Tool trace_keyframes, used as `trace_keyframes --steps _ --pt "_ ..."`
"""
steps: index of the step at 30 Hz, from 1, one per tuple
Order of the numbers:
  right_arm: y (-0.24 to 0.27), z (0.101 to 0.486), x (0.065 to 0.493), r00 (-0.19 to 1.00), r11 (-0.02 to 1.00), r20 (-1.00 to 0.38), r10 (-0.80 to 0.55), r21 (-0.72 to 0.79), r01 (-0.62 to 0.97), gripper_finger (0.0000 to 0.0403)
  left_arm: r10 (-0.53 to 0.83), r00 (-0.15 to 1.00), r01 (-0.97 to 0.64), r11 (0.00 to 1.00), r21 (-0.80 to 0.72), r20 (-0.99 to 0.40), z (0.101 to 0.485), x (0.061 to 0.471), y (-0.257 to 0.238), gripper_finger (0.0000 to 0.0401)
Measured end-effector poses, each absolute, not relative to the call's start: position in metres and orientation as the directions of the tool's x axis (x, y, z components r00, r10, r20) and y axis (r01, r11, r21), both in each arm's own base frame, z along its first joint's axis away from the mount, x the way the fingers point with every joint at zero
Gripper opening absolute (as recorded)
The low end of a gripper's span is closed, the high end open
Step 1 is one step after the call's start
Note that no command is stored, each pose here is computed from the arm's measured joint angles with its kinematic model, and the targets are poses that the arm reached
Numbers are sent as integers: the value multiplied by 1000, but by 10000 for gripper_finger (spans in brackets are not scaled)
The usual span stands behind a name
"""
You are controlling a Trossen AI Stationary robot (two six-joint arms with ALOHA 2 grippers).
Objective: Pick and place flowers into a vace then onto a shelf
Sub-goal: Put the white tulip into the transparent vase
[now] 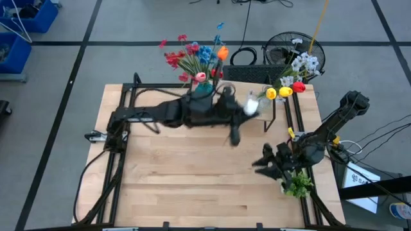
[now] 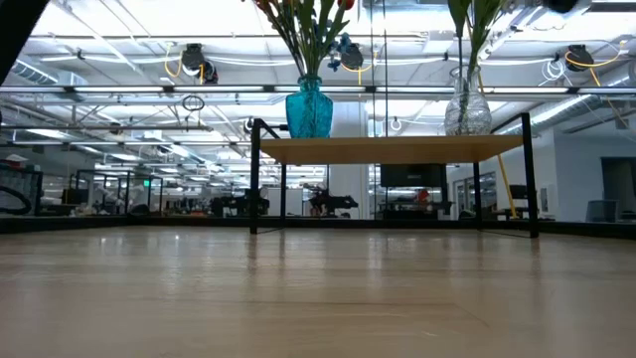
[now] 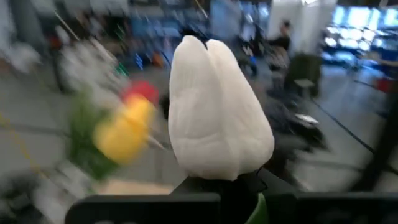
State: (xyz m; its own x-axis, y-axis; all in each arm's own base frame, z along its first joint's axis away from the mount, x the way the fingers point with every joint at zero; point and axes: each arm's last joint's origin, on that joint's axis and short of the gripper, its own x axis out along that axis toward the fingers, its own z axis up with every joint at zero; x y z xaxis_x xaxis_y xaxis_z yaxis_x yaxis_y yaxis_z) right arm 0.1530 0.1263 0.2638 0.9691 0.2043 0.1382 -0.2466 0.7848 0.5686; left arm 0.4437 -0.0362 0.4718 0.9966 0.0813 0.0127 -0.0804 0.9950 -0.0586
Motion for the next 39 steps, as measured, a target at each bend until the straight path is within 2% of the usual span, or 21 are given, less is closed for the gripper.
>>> trace_keyframes --steps 2,4,6,11,15,20,32,39 --pt "121 268 153 983 855 166 72 497 -147 132 22 999 -27 994 -104 -49 473 434 -53 1" --pt "115 272 155 980 884 187 -62 466 -33 132 -35 998 26 988 -150 -56 473 431 -70 1" --pt "107 276 159 971 887 213 -110 461 -1 132 -67 997 61 987 -145 -36 472 431 -86 1" --pt "98 277 174 968 876 251 -18 471 -105 136 -51 997 56 994 -91 55 458 452 -104 1" --pt "98 284 180 958 877 283 38 450 -168 137 -48 999 49 989 -139 14 436 470 -106 1" --pt "99 287 182 957 891 288 45 421 -168 137 -36 999 31 983 -180 -24 413 487 -104 1" --pt "108 287 176 950 900 288 117 375 -224 134 3 1000 -6 987 -161 -21 423 479 -104 1" --pt "107 287 176 950 904 290 116 367 -222 134 -22 1000 19 989 -148 -18 425 475 -113 1"
